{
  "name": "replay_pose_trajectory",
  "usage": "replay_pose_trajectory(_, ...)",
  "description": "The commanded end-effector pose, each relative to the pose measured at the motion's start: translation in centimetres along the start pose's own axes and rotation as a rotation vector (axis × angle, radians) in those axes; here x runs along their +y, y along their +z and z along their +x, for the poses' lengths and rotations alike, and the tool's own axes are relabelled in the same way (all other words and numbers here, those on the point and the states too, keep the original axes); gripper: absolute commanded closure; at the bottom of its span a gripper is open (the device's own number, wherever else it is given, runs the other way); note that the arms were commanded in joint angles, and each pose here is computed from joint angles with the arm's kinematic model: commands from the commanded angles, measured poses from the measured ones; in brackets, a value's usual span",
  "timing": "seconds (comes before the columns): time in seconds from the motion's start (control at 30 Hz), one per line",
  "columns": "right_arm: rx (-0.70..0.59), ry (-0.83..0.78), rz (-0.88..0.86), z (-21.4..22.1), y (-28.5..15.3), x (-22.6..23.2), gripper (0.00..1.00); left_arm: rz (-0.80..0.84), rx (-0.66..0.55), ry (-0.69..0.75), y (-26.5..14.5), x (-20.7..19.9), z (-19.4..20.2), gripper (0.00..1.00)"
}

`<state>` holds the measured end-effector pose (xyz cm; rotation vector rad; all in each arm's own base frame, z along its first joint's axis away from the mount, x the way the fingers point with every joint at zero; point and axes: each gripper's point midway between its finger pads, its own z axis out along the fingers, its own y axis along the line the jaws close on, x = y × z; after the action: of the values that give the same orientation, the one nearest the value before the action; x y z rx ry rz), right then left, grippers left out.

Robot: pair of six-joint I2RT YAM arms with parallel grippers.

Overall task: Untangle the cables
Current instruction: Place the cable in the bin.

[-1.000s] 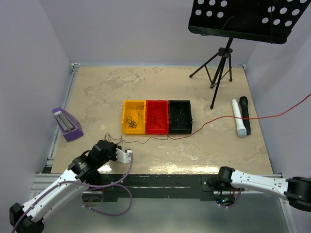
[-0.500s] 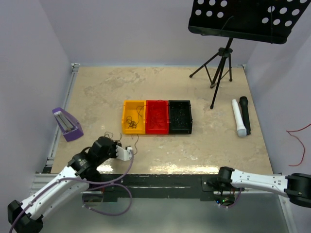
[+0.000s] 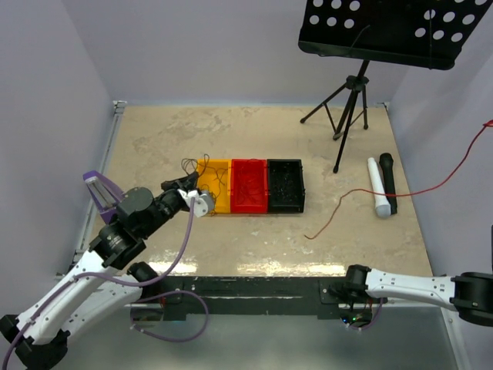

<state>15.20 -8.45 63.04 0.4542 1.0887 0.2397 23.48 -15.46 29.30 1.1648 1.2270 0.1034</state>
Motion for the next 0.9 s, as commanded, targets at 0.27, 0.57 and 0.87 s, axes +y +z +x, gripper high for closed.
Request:
replay_pose_trajectory(0.27,0.036,-0.024,-0.015,1.9,-0.3,0.6,1.00,-0.044,-0.338,-0.142,-0.5,5.8,-10.7,1.00)
replay_pose_trajectory(0.57,0.055,-0.034,-0.009,2.6,-0.4,0.7,1.00,0.312,-0.485,-0.194,-2.7,2.2,-16.0,1.00)
replay_pose_trajectory(0.87,0.064,-0.025,-0.004,2.9,-0.5,0.6,1.00,0.690,-0.591,-0.239,-7.0,-1.8,-19.4,1.00)
